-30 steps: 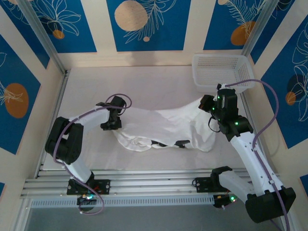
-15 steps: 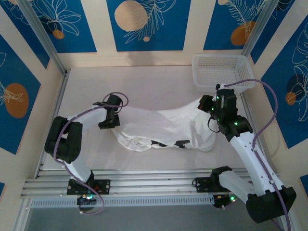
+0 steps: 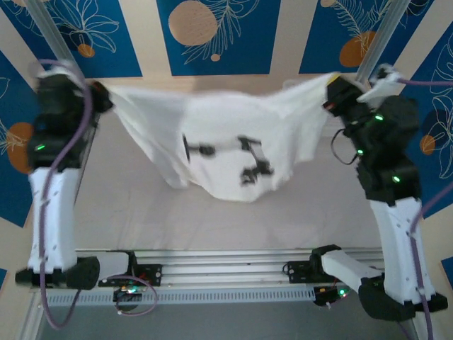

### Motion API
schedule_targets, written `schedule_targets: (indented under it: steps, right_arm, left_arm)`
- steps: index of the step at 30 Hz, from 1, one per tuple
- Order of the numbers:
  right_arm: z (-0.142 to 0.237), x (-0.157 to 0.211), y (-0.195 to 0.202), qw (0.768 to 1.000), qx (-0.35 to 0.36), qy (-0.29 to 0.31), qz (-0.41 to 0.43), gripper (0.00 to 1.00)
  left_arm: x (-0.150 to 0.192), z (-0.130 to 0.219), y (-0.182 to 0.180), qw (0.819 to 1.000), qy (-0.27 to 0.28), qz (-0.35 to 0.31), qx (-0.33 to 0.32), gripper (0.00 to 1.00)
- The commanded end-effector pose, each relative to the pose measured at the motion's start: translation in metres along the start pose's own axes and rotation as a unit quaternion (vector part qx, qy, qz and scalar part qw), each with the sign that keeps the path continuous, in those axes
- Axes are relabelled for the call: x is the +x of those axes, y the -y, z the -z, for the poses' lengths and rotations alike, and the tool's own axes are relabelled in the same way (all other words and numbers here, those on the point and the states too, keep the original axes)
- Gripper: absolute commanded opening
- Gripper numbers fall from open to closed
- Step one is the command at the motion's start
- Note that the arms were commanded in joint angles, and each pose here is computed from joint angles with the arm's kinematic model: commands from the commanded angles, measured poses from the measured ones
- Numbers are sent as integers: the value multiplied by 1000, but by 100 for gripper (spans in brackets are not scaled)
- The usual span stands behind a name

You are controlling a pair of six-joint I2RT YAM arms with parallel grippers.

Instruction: Fold the inside-out t-shirt

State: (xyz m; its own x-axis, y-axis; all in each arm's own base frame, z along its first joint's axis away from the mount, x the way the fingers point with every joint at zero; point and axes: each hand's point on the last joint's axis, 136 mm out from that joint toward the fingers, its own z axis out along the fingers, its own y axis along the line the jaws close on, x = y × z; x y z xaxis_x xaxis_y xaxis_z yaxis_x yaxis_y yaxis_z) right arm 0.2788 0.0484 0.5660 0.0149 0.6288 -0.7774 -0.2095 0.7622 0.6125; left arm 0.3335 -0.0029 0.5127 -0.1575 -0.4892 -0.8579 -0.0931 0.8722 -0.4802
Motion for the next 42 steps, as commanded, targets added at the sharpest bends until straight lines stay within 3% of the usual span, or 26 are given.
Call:
schedule_targets:
  steps: [1, 7, 15, 28, 37, 42]
  right_arm:
    - [45, -63, -28, 993, -36, 108, -36, 0]
    - [81, -87, -45, 989, -56, 135, -26, 0]
    - [117, -120, -71, 982, -83, 171, -8, 0]
    - [60, -83, -60, 995, -57, 78, 23, 0]
    - [66, -72, -79, 990, -125, 59, -4, 0]
    - [38, -37, -61, 995, -98, -5, 0, 0]
  left_arm:
    - [-17, 46, 10, 1000, 3, -14, 19, 0]
    - [-50, 106, 8, 995, 94, -16, 8, 0]
    - [-66, 144, 31, 991, 116, -23, 60, 0]
    - [-41, 117, 27, 996, 62, -26, 60, 0]
    - [-48, 153, 57, 984, 89, -31, 149, 0]
    - [-29, 129, 39, 992, 56, -31, 110, 0]
